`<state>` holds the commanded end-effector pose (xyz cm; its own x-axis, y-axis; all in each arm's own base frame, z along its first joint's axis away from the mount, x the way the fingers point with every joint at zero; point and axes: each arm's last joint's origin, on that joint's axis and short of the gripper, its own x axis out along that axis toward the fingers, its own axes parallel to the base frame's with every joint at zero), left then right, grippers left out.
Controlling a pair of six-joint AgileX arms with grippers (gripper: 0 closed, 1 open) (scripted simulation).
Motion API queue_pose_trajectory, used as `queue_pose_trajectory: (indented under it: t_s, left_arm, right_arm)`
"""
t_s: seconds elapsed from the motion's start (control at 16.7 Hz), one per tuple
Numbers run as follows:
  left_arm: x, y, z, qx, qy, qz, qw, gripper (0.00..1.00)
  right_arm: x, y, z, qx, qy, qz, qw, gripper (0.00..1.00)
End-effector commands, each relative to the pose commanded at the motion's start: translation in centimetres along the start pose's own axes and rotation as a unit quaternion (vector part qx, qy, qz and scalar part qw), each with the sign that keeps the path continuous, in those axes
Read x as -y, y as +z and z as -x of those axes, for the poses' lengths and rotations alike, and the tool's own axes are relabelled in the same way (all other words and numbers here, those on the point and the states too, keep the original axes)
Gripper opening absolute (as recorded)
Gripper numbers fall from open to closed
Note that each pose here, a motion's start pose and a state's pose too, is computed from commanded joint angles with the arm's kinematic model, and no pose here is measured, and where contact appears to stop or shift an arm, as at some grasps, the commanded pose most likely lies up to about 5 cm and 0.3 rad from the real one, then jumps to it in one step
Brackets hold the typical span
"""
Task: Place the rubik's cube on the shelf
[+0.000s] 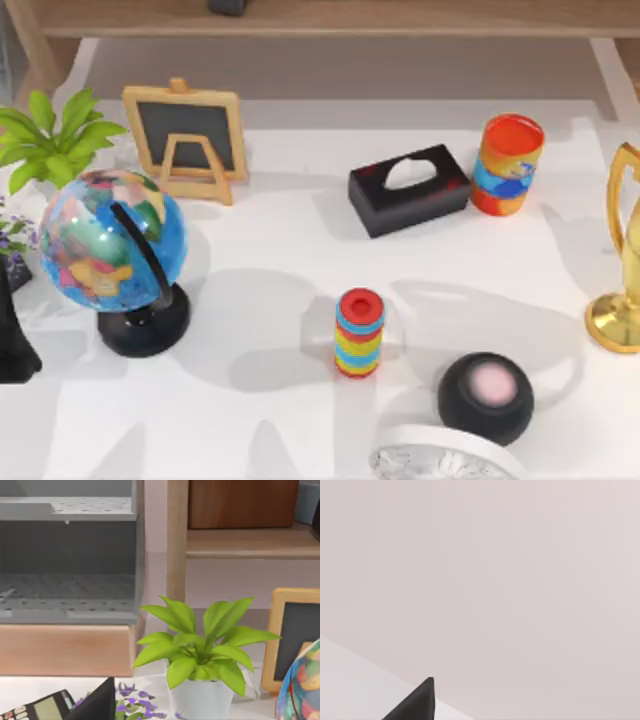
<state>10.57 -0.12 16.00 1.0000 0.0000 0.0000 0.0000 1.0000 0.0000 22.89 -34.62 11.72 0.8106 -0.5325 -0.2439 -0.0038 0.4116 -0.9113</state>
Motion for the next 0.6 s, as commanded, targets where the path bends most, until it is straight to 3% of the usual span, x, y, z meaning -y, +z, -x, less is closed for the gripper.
queue_pose_trajectory:
  t_s: [0.18,0.36,0.48,0.6]
  left_arm:
    - [0.0,0.0,0.0,0.000,0.000,0.000,1.000,1.00]
    - [0.0,0.0,0.0,0.000,0.000,0.000,1.000,1.00]
    - [0.0,0.0,0.0,0.000,0.000,0.000,1.000,1.00]
    - [0.0,0.0,0.0,0.000,0.000,0.000,1.000,1.00]
  right_arm:
    - [7.9,1.3,-2.1,-0.014,-0.014,-0.026,0.999,1.00]
    - [14.1,5.1,-2.7,-0.012,0.001,-0.093,0.996,1.00]
    - [15.8,8.9,-3.1,-0.005,0.051,-0.165,0.985,1.00]
    - [16.0,13.4,-3.6,-0.011,0.128,-0.249,0.960,1.00]
